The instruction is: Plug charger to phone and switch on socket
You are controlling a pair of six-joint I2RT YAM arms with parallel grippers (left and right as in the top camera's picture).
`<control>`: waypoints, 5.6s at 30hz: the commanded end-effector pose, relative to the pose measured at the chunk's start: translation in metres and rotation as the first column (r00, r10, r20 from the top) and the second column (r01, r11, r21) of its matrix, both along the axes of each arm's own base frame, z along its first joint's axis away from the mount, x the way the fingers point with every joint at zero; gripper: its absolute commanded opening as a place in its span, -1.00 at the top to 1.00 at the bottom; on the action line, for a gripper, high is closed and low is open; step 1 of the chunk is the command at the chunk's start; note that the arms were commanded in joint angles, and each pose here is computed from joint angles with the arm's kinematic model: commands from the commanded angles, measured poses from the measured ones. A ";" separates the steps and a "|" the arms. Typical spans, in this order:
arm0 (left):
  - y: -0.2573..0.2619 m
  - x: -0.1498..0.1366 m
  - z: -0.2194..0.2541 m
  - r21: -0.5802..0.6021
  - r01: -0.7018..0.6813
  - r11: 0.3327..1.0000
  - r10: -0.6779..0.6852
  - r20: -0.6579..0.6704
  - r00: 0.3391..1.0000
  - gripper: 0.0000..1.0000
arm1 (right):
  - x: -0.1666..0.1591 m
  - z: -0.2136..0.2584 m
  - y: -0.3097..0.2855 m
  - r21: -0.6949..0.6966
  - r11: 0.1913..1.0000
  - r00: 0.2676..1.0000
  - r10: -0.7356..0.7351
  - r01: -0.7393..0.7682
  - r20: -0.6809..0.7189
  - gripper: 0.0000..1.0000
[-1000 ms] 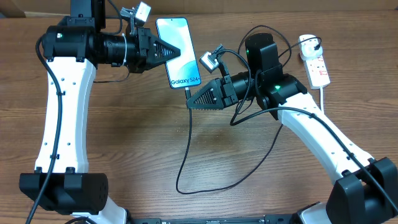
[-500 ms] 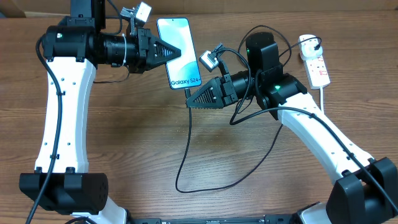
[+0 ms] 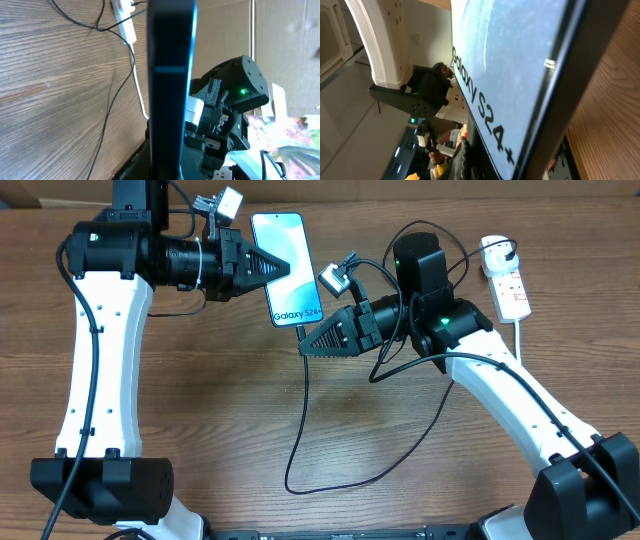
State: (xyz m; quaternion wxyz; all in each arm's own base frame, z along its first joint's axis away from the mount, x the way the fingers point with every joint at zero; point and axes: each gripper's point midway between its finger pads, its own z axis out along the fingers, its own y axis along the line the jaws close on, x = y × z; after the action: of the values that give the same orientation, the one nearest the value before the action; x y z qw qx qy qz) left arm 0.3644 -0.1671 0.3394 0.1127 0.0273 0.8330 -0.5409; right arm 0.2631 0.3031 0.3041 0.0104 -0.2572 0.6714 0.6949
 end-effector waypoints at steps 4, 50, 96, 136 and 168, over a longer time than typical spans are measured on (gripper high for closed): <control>-0.006 -0.007 0.009 -0.044 0.047 0.998 -0.046 0.024 0.999 0.91 | 0.003 0.006 -0.002 -0.001 1.000 0.999 -0.027 0.027 0.018 0.93; -0.005 -0.004 0.011 -0.047 0.046 0.998 -0.044 0.052 0.998 0.91 | 0.015 0.005 0.002 -0.024 0.996 0.996 -0.090 0.091 0.022 -0.15; 0.026 0.030 -0.022 0.186 -0.155 0.970 0.149 0.049 0.988 0.91 | 0.026 -0.006 0.004 -0.079 0.982 0.986 -0.169 0.169 0.001 -1.00; 0.079 0.052 -0.038 0.317 -0.313 0.895 0.301 0.089 0.950 0.91 | 0.059 -0.158 -0.078 -0.759 0.421 0.779 -0.602 0.496 0.175 -1.00; 0.058 0.041 -0.070 0.361 -0.235 0.903 0.240 0.031 0.970 0.91 | 0.087 -0.190 -0.246 -0.831 -0.198 0.506 -0.713 0.519 0.486 -1.00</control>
State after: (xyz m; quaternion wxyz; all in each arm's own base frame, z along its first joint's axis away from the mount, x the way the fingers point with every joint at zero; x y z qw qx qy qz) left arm 0.4044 -0.1058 0.2656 0.1584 -0.0714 0.9194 -0.3528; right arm 0.3462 0.0801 0.1068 0.1121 0.2060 0.9672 0.0976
